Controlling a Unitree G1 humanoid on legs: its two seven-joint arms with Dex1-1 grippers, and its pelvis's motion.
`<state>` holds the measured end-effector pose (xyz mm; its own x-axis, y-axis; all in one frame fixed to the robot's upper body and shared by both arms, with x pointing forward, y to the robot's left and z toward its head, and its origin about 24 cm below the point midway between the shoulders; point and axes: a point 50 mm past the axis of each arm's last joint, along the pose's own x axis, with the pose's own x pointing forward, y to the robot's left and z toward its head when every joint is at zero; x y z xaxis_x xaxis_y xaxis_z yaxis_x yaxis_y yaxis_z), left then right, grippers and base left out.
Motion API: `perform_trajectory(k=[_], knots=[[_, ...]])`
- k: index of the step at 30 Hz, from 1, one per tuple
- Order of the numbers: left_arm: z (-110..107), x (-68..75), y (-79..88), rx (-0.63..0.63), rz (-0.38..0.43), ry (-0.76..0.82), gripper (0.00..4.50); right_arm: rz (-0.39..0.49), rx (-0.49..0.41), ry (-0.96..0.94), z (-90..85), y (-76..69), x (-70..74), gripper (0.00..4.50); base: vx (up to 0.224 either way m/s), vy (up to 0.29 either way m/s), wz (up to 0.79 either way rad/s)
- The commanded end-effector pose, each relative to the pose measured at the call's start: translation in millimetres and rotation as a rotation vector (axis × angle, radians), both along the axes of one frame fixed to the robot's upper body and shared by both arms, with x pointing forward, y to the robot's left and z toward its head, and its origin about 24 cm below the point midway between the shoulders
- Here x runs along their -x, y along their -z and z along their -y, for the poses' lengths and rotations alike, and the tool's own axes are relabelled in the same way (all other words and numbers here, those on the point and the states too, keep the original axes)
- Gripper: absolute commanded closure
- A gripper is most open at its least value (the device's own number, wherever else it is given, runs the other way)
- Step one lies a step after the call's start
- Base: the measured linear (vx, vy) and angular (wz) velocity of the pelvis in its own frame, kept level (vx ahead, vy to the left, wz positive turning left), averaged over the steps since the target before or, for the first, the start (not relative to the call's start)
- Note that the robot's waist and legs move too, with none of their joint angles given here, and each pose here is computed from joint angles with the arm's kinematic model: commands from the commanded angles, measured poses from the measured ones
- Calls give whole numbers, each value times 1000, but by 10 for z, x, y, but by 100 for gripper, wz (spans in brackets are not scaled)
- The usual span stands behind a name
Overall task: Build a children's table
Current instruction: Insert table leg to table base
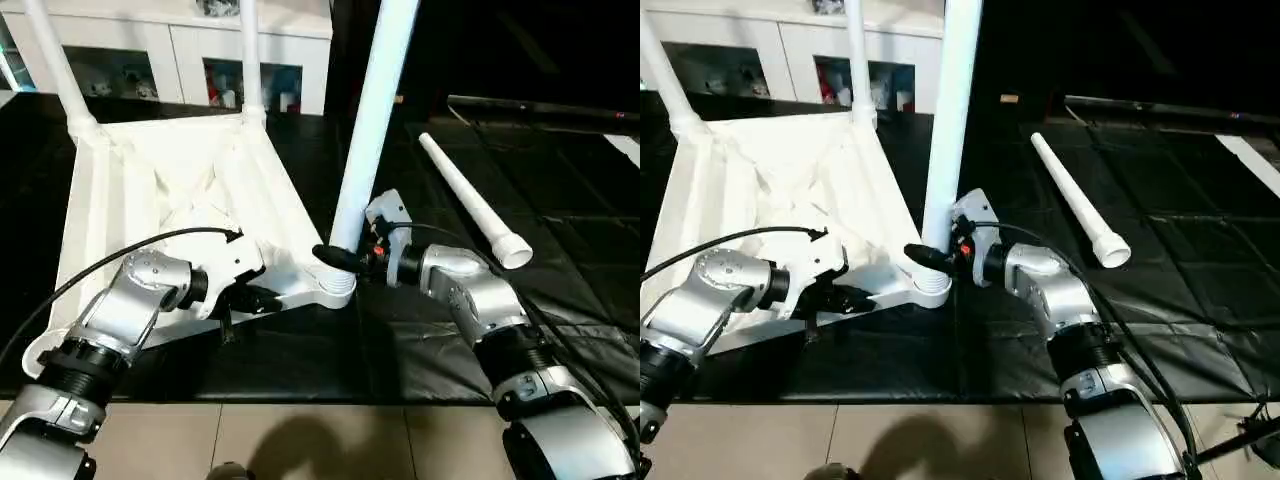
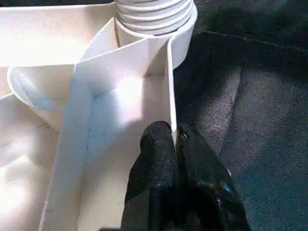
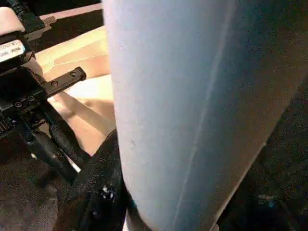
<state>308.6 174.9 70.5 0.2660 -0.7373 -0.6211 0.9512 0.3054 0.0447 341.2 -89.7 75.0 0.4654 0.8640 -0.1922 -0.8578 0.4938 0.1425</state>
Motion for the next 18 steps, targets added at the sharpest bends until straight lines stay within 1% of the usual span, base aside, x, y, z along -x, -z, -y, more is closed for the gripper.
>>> perform_trajectory(k=[1, 5, 6, 10, 12, 16, 18], knots=[[62, 5, -41, -10, 4, 65, 450, -46, 60, 29, 101, 115, 10, 258, 0, 0, 0], [58, -2, -41, -14, 6, 63, 450, -58, 39, 16, 64, 142, 34, 258, 0, 0, 0], [59, -8, -47, -11, 7, 57, 450, -72, 7, 29, 55, 152, 35, 258, 0, 0, 0], [56, -28, -66, -2, 13, 36, 450, -89, -50, 69, 60, 177, 40, 258, 0, 0, 0], [45, -65, -94, 3, 22, 8, 450, -104, -103, 129, 108, 235, 53, 258, 0, 0, 0], [28, -85, -116, 5, 26, -3, 450, -109, -124, 153, 134, 292, 86, 258, 0, 0, 0], [7, -126, -144, 10, 34, -33, 450, -98, -115, 156, 160, 401, 178, 258, 0, 0, 0]])
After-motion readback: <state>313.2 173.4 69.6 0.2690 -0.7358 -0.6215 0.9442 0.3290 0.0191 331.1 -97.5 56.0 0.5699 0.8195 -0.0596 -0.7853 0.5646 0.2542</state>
